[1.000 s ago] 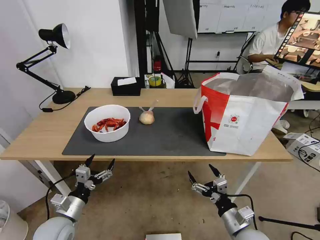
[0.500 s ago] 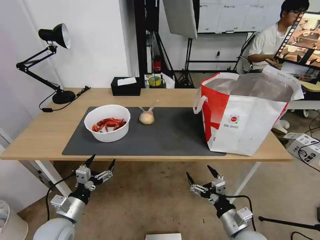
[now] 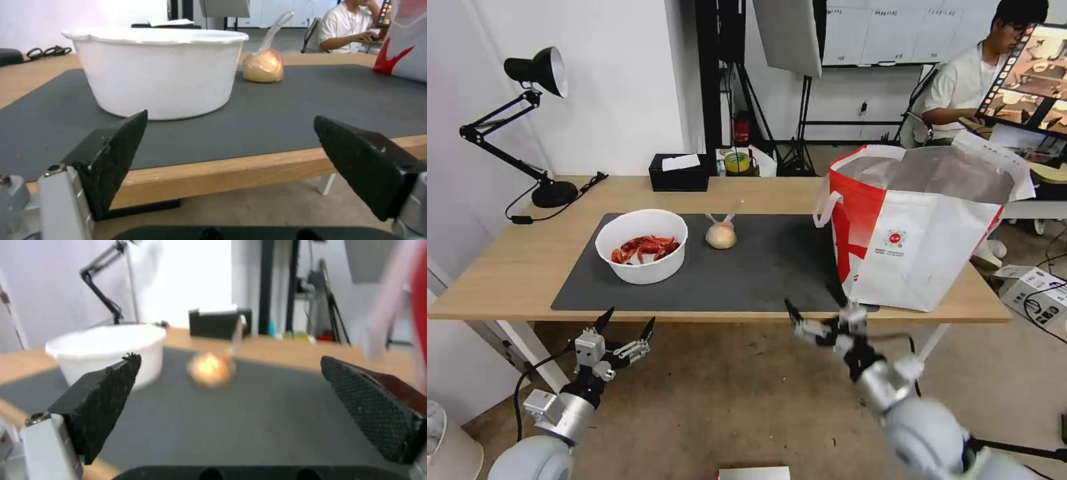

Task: Pick up the trash from the table and place it into the takeout bag.

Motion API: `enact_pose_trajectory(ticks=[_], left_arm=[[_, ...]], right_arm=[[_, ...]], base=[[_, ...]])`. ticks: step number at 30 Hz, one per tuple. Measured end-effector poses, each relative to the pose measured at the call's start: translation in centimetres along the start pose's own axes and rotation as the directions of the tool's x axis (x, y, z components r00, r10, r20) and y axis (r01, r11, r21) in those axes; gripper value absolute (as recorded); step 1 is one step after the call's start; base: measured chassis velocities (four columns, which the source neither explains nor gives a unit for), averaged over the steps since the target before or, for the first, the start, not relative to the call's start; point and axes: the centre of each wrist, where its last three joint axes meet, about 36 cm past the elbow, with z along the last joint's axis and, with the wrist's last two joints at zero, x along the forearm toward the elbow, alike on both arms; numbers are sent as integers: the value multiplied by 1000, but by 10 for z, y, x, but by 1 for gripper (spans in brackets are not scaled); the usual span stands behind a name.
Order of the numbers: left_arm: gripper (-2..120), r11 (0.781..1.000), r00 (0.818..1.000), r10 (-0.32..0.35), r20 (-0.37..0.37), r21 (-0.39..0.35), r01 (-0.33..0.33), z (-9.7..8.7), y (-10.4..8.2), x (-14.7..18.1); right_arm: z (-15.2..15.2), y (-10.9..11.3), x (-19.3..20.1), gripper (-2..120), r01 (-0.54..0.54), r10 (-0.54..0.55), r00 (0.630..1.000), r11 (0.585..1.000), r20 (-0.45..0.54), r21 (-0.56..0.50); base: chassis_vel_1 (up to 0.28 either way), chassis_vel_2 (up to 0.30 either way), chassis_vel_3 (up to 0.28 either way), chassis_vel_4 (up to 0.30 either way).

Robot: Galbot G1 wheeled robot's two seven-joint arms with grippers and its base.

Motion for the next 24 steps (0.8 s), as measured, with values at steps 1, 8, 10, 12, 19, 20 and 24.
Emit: enact_pose_trajectory(ticks=[1, 8, 10, 12, 19, 20, 24], left_arm=[[100, 1000, 1000, 0, 0, 0, 0, 0, 0, 0], [100, 1000, 1000, -5, 2, 0, 5, -2, 7, 3], [100, 1000, 1000, -11, 1, 0, 11, -2, 10, 4], [100, 1000, 1000, -14, -1, 0, 14, -1, 11, 4], [100, 1000, 1000, -23, -6, -2, 22, 3, 15, 5], [100, 1000, 1000, -23, -6, -2, 22, 3, 15, 5], [100, 1000, 1000, -25, -9, -5, 24, 4, 17, 5]], right_arm=[[0, 0, 0, 100, 0, 0, 1000, 1000, 0, 0], [-33, -24, -82, 100, 42, -42, 999, 999, 24, 35], [-41, -29, -114, 100, 42, -43, 999, 998, 23, 40], [-44, -28, -134, 100, 43, -44, 999, 999, 9, 22], [-24, 0, -236, 100, 23, -25, 991, 1000, -131, -16], [-24, 0, -236, 100, 23, -25, 991, 1000, -131, -16], [-16, 8, -271, 100, 5, 1, 985, 1000, -172, 31]], base=[[0, 0, 0, 0], [0, 0, 0, 0], [0, 0, 0, 0], [0, 0, 0, 0], [0, 0, 0, 0], [0, 0, 0, 0], [0, 0, 0, 0]])
